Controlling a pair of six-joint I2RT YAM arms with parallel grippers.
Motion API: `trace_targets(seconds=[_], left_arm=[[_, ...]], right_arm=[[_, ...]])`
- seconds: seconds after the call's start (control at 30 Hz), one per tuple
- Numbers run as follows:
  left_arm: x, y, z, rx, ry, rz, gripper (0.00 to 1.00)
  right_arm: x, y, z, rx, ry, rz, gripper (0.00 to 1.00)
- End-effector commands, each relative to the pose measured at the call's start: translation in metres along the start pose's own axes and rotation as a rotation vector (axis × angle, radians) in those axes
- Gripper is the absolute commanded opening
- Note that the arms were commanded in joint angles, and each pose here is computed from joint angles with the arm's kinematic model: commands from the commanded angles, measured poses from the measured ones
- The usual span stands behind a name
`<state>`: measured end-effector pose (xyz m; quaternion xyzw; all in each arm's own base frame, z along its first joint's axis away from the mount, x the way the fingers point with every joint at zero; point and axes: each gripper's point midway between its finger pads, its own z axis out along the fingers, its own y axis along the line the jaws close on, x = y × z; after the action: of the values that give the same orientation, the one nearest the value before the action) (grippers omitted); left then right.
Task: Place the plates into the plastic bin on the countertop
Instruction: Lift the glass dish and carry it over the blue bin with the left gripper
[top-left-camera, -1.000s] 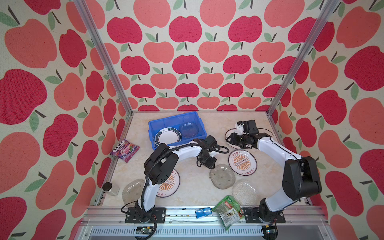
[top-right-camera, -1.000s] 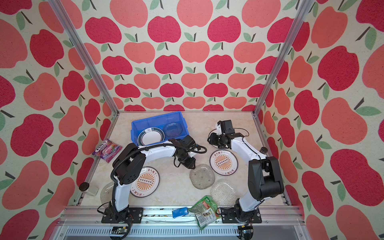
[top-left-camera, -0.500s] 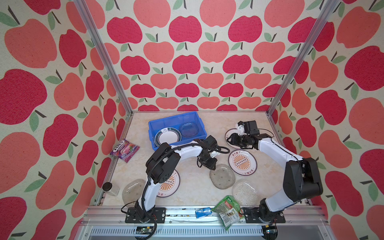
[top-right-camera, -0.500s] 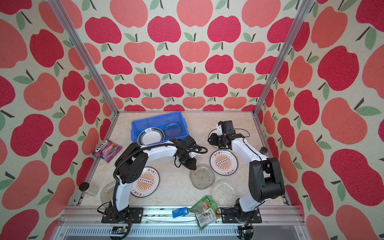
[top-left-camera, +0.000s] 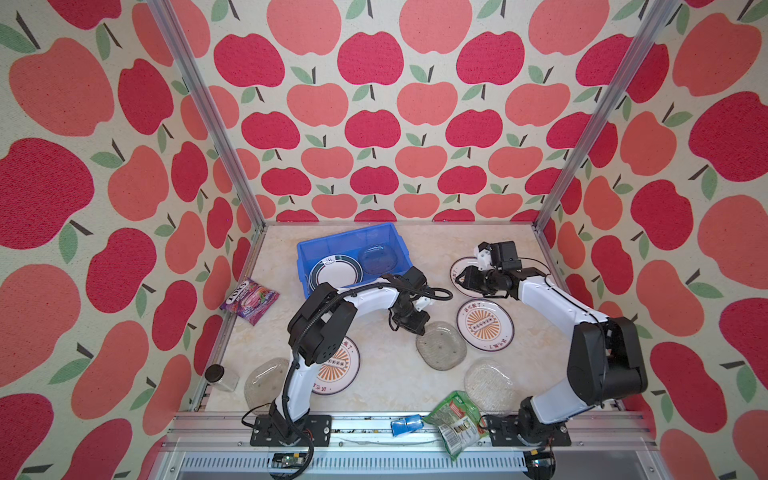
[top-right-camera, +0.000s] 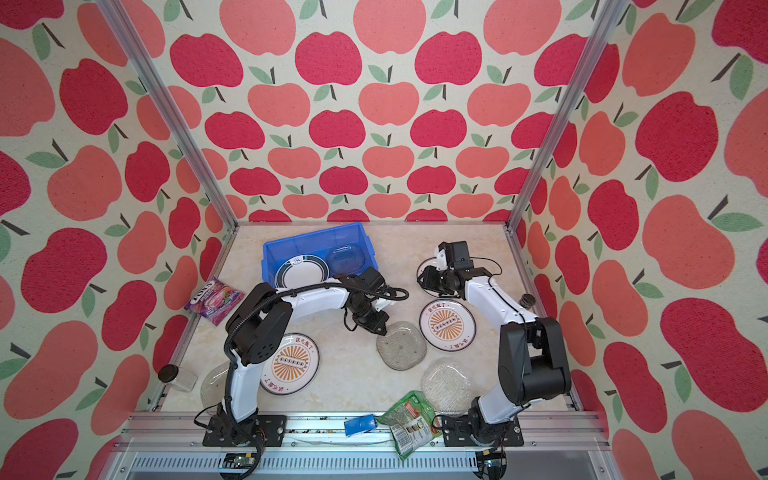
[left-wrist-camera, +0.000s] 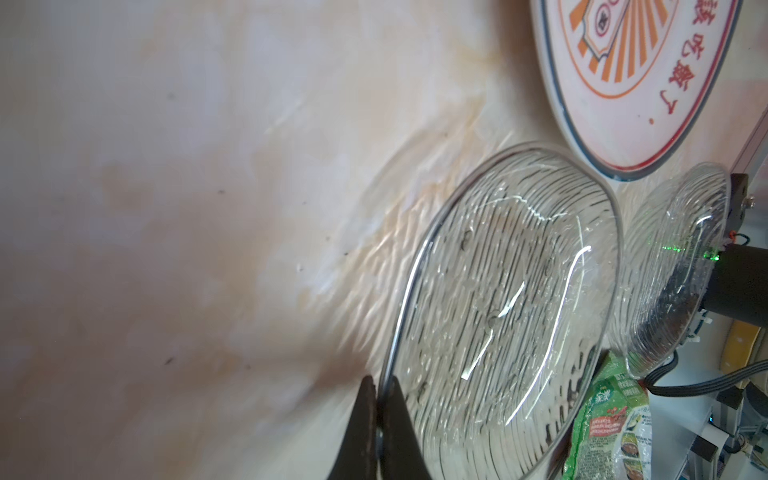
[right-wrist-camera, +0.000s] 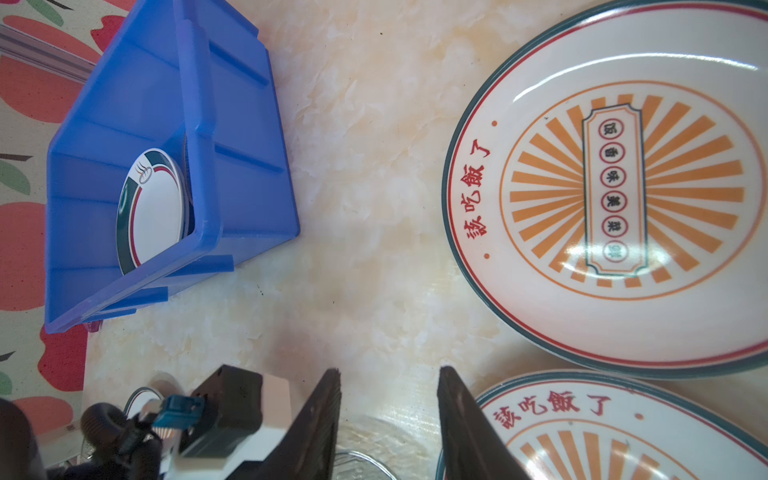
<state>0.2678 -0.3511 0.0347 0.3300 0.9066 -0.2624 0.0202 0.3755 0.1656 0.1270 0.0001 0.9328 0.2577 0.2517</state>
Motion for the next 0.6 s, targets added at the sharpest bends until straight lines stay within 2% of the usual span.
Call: trace_targets(seconds=[0.0,0.17,0.27,0.4,0.47,0.57], left_arm=[[-0.013,0.003,-0.055,-0.006,-0.105,-0.022,0.00],[-0.043,-0.006,-0.136,0.062,-0.313,-0.037,0.00],[-0.060,0.004,-0.177,0.048,-0.421,-0.065,0.00],[-0.079,0.036,-0.221,-0.073,-0.545,-0.108,0.00],[-0.087,0.062,-0.240,-0.162,-0.592,-0.163,0.00],[-0.100,0.100,-0.260,-0.221,-0.647,-0.262,0.00]], right_arm=[[-0.011,0.007,-0.005,-0.028,-0.027,0.014,0.42],[-0.021,0.010,-0.004,-0.030,-0.043,0.017,0.42],[-0.029,0.010,-0.005,-0.025,-0.065,0.017,0.42],[-0.037,0.014,-0.003,-0.035,-0.075,0.016,0.42],[-0.041,0.016,0.000,-0.046,-0.067,0.020,0.42],[-0.047,0.020,0.002,-0.056,-0.072,0.017,0.42]])
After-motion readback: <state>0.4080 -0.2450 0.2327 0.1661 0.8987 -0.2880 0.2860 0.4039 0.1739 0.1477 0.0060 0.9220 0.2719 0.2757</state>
